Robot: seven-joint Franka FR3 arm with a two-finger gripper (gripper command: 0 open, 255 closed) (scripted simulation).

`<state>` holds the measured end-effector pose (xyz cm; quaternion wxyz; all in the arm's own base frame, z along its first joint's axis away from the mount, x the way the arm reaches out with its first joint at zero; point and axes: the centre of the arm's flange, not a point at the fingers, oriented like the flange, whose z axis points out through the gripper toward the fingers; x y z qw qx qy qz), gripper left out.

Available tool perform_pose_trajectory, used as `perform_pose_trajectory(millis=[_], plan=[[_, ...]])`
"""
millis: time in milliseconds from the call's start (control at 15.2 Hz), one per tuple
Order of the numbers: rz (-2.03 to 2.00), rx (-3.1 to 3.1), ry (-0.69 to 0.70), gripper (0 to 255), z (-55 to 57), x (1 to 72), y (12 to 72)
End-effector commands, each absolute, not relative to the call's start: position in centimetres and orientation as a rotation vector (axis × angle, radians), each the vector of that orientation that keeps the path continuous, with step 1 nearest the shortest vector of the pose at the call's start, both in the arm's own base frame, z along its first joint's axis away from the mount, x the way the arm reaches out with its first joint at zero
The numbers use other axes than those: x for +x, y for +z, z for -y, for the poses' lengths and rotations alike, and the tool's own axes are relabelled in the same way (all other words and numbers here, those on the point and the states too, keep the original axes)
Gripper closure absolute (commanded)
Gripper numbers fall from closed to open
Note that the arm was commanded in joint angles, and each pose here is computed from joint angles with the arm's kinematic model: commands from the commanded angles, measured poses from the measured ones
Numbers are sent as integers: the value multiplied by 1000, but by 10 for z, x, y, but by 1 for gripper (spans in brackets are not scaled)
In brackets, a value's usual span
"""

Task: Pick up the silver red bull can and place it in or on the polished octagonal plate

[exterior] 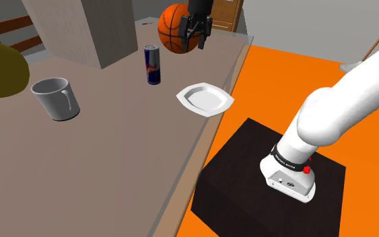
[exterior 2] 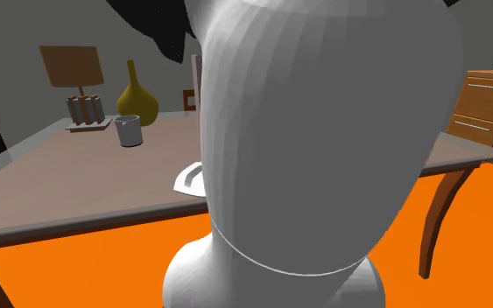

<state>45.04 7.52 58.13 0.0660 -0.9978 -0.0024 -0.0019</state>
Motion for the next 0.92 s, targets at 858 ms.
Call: perform_pose_trajectory(millis=[858], plan=[[80, -2990, -46, 0, -145, 585, 576]])
